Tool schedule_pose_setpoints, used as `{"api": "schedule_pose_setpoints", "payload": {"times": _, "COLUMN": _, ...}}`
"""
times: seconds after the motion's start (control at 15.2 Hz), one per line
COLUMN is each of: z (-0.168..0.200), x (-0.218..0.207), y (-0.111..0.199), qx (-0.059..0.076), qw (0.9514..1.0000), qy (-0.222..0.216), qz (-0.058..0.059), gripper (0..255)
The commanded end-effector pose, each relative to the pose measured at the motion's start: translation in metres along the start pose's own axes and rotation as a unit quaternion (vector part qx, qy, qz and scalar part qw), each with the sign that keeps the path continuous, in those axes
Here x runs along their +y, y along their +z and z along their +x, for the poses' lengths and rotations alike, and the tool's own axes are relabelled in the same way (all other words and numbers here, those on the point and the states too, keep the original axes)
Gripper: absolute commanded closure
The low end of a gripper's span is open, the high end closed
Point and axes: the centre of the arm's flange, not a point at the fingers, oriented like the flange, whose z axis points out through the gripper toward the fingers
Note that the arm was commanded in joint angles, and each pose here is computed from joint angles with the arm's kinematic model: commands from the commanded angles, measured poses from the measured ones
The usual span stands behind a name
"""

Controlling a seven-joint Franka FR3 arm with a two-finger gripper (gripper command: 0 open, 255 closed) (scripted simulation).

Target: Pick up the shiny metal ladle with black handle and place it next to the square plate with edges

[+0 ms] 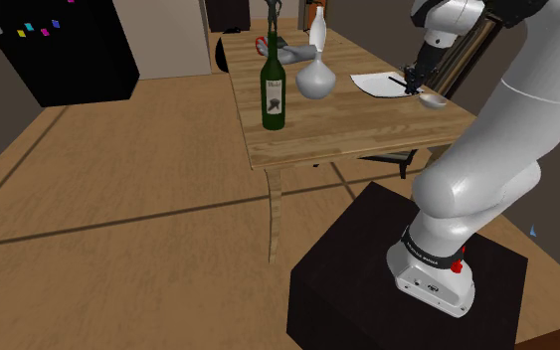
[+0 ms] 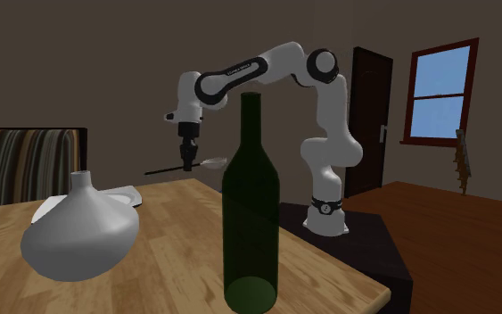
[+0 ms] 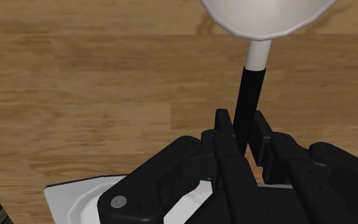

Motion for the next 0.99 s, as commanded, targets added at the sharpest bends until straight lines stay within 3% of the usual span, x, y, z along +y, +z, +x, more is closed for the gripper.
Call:
{"api": "schedule_pose_setpoints", "payload": {"times": 0.0, "z": -0.003, "x": 0.024, "y": -0.003, "qx": 0.0, "qw": 1.0, "qy": -0.001, "qz": 0.0, "gripper": 255}}
{"api": "schedule_pose_setpoints", "payload": {"times": 0.79, "z": -0.028, "x": 0.179, "y": -0.022, "qx": 0.0, "qw": 1.0, "qy": -0.001, "qz": 0.0, "gripper": 255}}
{"api": "schedule_pose_setpoints", "payload": {"times": 0.92, "z": -0.029, "x": 0.185, "y": -0.017, "qx": 0.0, "qw": 1.0, "qy": -0.001, "qz": 0.0, "gripper": 255}}
